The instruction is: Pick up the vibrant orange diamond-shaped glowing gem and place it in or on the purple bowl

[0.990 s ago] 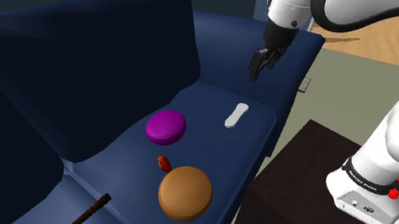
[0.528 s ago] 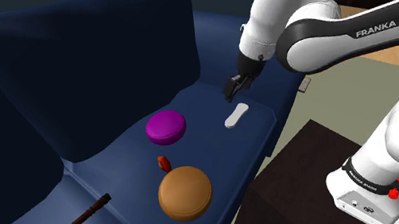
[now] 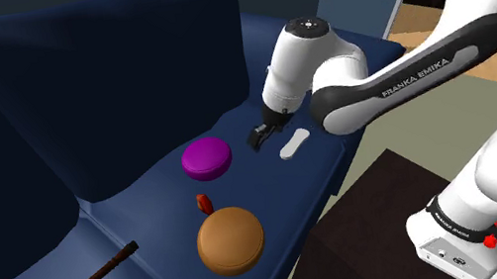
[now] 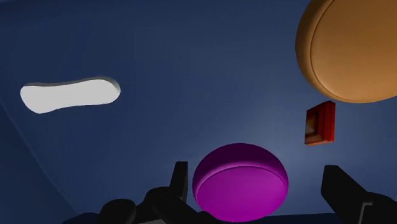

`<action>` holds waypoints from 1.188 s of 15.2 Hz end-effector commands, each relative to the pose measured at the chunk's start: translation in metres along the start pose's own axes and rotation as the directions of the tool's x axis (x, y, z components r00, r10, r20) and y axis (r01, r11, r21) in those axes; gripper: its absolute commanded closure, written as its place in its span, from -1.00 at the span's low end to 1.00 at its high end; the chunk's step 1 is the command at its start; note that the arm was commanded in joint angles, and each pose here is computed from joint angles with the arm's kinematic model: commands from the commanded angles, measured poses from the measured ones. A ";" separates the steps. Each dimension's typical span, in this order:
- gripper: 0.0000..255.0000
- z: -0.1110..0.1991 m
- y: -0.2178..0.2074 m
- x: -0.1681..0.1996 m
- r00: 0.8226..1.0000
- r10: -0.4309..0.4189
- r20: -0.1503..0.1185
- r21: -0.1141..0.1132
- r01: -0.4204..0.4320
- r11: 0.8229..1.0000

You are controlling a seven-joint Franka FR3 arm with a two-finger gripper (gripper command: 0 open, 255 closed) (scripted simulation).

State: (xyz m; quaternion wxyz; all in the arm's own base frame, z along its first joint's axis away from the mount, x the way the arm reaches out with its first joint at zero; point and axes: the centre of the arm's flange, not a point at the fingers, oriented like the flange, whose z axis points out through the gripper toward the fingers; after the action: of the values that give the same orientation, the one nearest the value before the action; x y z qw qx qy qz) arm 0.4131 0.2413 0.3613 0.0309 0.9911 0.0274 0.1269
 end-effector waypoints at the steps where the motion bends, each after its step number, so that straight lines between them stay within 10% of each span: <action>1: -1.00 0.022 -0.016 0.002 1.000 -0.006 -0.011 -0.002 0.006 1.000; 18: -1.00 0.200 -0.147 0.047 0.994 -0.052 -0.093 -0.047 0.048 0.998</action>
State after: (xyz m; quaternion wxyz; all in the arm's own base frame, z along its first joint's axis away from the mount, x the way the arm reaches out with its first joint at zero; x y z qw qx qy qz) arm 0.4982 0.3715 0.1810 0.0530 0.9827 0.0492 0.1702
